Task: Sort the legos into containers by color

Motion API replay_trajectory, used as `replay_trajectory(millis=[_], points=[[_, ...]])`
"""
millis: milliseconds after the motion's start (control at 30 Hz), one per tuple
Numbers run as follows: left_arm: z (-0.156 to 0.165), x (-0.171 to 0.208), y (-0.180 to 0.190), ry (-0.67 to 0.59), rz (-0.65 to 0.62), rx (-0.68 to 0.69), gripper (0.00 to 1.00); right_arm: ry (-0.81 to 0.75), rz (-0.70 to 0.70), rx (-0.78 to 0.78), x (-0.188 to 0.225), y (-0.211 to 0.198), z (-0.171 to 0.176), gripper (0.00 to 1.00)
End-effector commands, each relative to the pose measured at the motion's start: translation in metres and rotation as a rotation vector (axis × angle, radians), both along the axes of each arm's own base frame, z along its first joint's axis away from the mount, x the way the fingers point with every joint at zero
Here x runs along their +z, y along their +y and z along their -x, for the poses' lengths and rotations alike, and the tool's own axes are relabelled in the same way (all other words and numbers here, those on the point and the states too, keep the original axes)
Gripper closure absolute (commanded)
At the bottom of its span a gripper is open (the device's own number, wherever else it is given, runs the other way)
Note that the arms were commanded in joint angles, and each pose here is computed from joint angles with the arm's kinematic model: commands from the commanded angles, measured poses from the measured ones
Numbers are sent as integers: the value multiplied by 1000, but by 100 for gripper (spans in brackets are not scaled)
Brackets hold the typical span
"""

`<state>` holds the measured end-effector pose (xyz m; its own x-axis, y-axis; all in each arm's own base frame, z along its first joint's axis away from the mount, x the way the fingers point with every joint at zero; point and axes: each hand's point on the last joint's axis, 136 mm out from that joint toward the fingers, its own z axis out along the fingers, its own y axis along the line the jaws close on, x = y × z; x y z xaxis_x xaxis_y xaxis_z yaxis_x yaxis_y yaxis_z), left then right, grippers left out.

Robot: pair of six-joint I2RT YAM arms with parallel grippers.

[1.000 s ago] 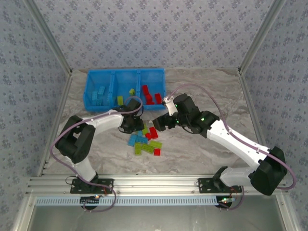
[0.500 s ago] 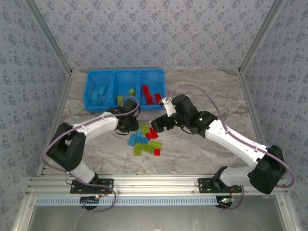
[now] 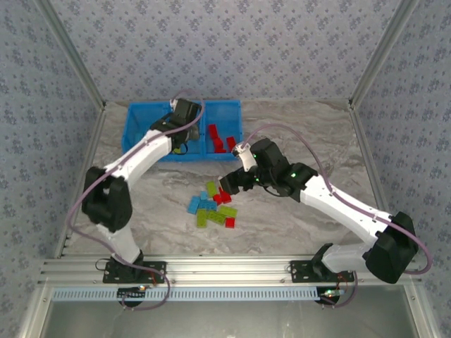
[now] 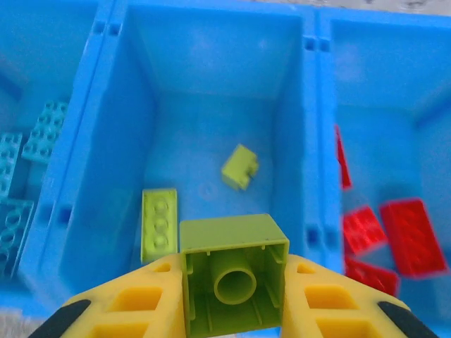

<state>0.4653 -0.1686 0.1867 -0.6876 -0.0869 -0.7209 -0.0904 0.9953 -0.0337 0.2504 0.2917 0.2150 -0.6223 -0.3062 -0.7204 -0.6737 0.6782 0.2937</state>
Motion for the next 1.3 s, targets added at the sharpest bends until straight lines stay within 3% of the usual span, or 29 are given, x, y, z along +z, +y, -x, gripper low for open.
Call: replay_trajectory(millis=[0, 167, 333, 467, 533, 633, 733, 867, 1100, 1267], points=[[-25, -12, 10, 23, -74, 3, 73, -23, 13, -10, 9, -5, 6, 9], [-35, -1, 8, 15, -69, -23, 53, -36, 31, -34, 7, -12, 9, 9], [-11, 40, 12, -42, -25, -52, 50, -41, 45, -95, 2, -15, -2, 10], [37, 77, 7, -89, 1, -142, 50, -8, 86, -172, -14, -20, -13, 10], [69, 93, -4, -124, -12, -251, 50, 30, 109, -220, -28, -23, -18, 10], [131, 114, -30, -189, -36, -532, 47, 99, 138, -255, -52, -21, -22, 11], [193, 114, -44, -229, -94, -827, 39, 174, 150, -256, -76, -12, -22, 12], [247, 103, -40, -291, -171, -1068, 34, 255, 174, -255, -106, -1, -22, 12], [295, 64, -50, -421, -235, -1401, 4, 333, 256, -273, -145, 15, -32, 15], [296, 45, -52, -380, -250, -1439, 1, 371, 322, -278, -165, 22, -40, 26]])
